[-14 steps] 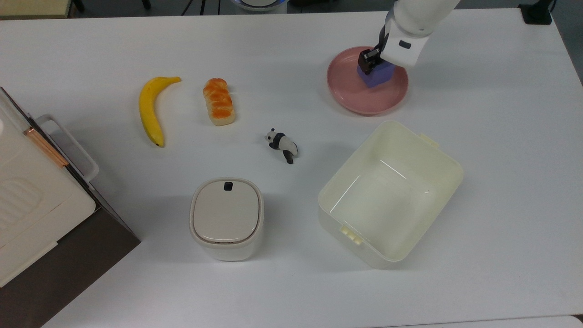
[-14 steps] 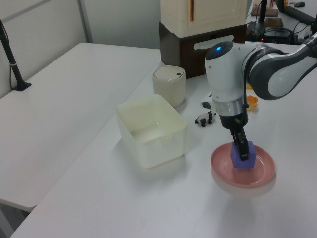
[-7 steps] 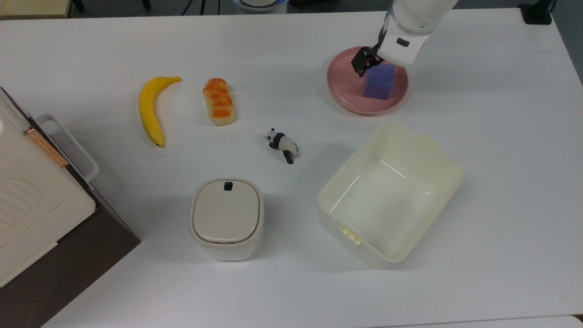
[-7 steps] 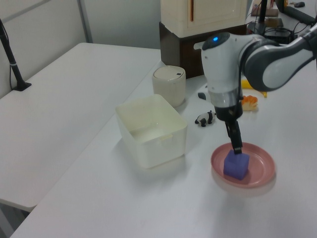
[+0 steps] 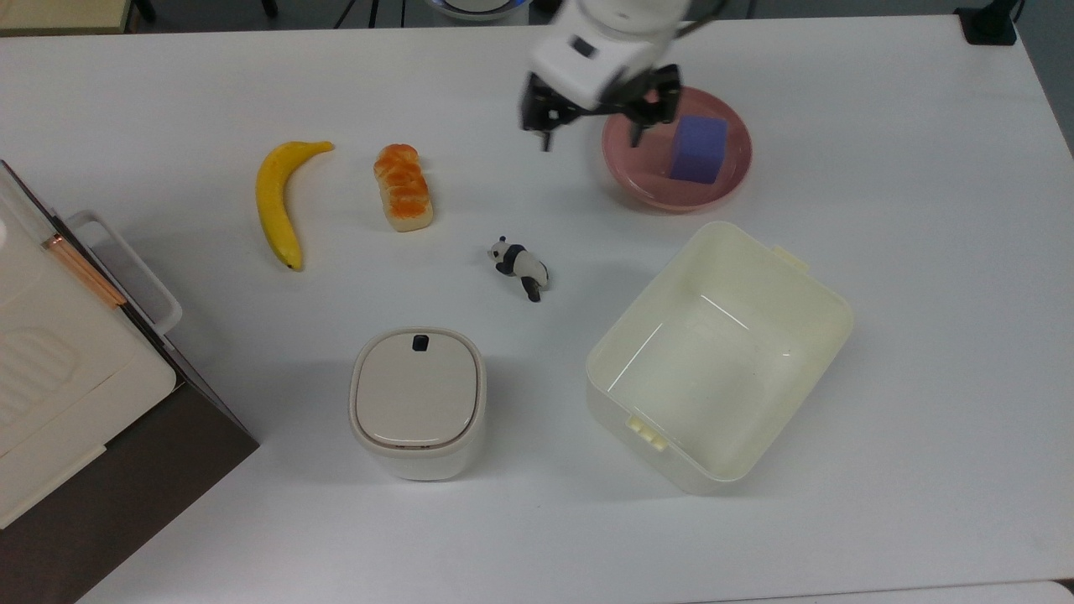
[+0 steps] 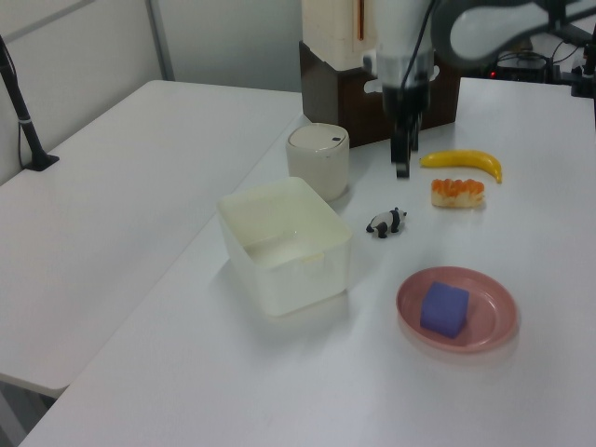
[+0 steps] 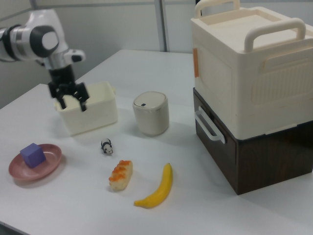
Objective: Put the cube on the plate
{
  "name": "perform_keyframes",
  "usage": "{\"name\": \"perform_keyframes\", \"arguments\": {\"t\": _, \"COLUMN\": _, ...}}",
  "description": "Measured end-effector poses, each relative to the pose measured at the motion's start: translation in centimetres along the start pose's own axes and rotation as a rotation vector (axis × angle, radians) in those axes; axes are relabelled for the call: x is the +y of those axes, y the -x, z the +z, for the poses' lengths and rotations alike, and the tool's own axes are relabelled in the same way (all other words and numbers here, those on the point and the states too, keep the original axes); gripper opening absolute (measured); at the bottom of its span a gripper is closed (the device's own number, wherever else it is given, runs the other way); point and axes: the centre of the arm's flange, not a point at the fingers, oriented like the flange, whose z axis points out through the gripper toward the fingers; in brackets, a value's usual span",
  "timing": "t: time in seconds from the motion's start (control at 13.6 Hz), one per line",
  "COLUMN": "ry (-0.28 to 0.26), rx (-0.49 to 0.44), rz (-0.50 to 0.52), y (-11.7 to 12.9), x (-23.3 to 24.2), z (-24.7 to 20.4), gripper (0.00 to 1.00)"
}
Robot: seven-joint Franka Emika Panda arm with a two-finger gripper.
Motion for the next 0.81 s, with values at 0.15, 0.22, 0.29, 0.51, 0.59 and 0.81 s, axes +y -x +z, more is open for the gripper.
{"name": "perform_keyframes", "arguments": {"t": 0.15, "ry": -0.001, "rx": 0.059, "rz": 0.085, "y": 0.6, "x": 4.9, "z": -3.5, "gripper": 1.00}}
{"name": "perform_keyframes", "arguments": {"t": 0.22, "ry": -0.002, "rx": 0.071, "rz": 0.110, "y": 1.2, "x": 6.4, "z": -4.9, "gripper": 1.00}}
{"name": "perform_keyframes", "arguments": {"t": 0.29, "ry": -0.003, "rx": 0.076, "rz": 0.135, "y": 2.0, "x": 7.9, "z": -6.1, "gripper": 1.00}}
{"name": "perform_keyframes", "arguments": {"t": 0.51, "ry": -0.006, "rx": 0.096, "rz": 0.176, "y": 4.4, "x": 12.0, "z": -9.3, "gripper": 1.00}}
{"name": "perform_keyframes", "arguments": {"t": 0.59, "ry": -0.006, "rx": 0.092, "rz": 0.176, "y": 5.0, "x": 12.9, "z": -9.9, "gripper": 1.00}}
{"name": "perform_keyframes", "arguments": {"t": 0.81, "ry": -0.005, "rx": 0.084, "rz": 0.180, "y": 5.6, "x": 13.9, "z": -10.2, "gripper": 1.00}}
